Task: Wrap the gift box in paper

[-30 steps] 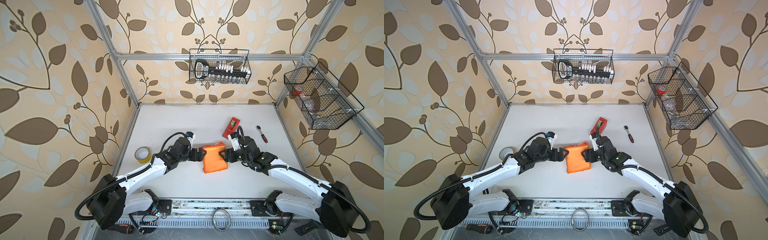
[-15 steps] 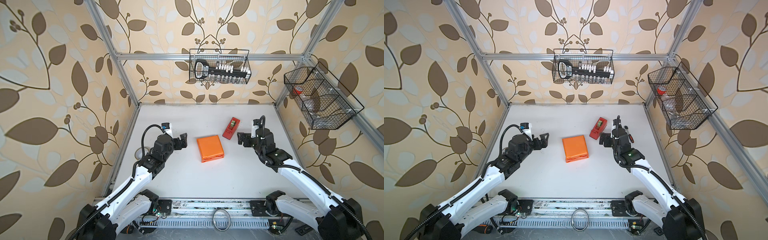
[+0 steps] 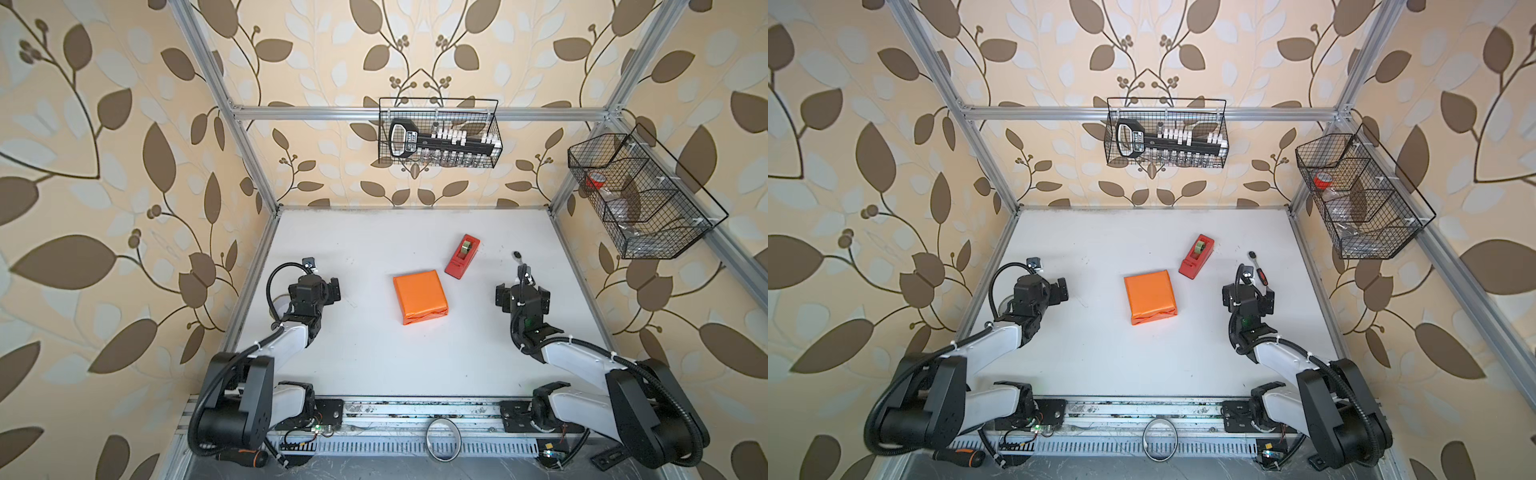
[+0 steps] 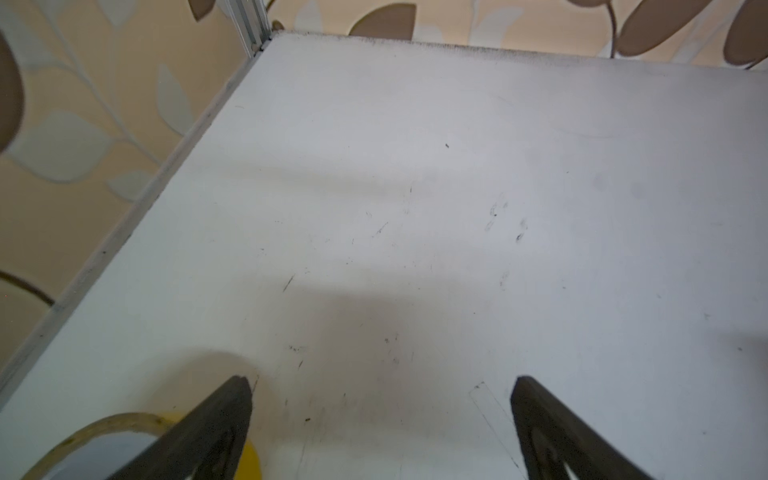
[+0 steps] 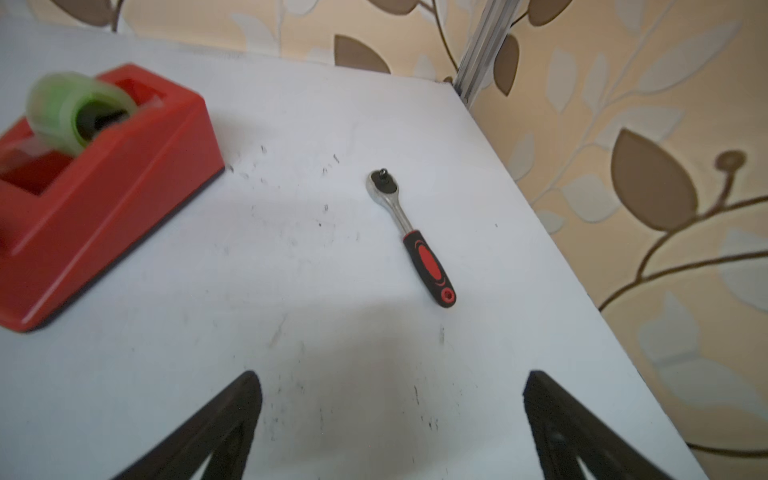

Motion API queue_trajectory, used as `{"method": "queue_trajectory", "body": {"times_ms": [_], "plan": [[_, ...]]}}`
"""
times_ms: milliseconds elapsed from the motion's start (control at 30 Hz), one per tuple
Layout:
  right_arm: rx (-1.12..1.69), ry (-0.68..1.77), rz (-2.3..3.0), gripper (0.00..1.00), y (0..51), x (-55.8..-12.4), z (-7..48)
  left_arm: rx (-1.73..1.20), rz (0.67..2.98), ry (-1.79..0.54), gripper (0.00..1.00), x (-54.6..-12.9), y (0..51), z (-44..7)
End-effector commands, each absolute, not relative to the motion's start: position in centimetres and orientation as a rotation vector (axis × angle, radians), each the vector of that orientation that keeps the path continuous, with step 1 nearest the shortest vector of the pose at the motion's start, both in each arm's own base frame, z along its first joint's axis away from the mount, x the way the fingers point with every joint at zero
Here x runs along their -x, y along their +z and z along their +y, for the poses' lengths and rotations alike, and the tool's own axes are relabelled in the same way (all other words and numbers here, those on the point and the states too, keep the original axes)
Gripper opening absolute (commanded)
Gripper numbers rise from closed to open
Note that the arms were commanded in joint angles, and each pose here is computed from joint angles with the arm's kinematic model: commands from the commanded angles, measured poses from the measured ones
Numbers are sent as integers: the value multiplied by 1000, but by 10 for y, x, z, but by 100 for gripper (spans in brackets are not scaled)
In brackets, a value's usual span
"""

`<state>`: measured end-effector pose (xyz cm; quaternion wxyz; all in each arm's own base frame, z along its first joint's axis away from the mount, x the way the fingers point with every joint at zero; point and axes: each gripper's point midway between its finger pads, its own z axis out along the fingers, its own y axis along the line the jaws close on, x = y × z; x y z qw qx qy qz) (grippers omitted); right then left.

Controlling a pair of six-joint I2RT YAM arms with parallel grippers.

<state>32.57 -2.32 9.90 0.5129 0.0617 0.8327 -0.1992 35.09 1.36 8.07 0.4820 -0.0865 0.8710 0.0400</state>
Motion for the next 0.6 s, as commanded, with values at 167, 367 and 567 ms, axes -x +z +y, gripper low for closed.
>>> {"method": "queue_trajectory", "body": {"times_ms": [167,367,567], "plan": [[-123,-257,1816,100,137,-348,-10,75,2001,-2,99,-379,79,-4],[-80,-211,1787,100,140,-342,-4,76,2028,-14,99,-385,76,-3],[-80,-197,1763,100,142,-339,-6,77,2032,-13,99,-384,75,-3]]}}
